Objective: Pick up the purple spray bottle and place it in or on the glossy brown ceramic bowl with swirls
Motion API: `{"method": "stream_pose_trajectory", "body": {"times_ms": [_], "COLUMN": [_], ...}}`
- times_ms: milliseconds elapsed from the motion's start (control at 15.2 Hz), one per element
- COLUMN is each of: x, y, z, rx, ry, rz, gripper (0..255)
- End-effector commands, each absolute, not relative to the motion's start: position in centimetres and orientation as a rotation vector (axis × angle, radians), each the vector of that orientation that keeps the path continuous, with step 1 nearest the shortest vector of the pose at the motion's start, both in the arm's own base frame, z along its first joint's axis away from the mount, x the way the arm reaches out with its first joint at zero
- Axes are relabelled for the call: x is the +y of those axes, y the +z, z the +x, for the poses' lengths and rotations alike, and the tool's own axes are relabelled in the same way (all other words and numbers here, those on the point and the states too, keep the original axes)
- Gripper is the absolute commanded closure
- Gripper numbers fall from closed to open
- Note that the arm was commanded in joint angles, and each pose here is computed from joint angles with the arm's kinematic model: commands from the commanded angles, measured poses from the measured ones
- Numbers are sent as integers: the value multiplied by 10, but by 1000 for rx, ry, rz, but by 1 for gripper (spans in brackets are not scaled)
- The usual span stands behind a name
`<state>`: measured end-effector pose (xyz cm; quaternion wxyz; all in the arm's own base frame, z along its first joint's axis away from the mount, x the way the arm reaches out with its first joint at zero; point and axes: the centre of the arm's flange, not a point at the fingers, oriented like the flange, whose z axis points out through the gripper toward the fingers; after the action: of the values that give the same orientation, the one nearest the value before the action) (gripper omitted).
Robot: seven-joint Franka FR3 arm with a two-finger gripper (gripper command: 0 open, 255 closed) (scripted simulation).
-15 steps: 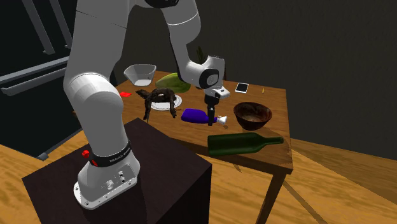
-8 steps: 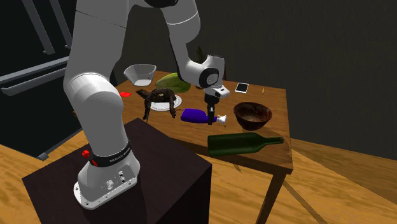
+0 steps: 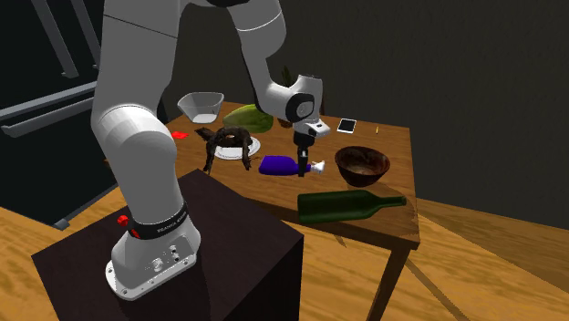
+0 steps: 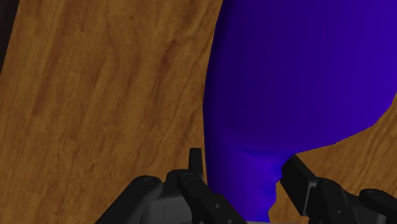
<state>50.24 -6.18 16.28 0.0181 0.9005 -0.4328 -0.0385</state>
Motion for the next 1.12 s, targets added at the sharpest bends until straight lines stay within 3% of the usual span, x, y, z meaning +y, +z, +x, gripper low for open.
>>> {"method": "stream_pose_trajectory", "body": {"times_ms": [0, 1056], "x": [-61, -61], "y": [173, 258], "z": [501, 501], "rx": [-1344, -1344], "ry": [-121, -121], "rz": [2796, 2796], "gripper": [255, 255]}}
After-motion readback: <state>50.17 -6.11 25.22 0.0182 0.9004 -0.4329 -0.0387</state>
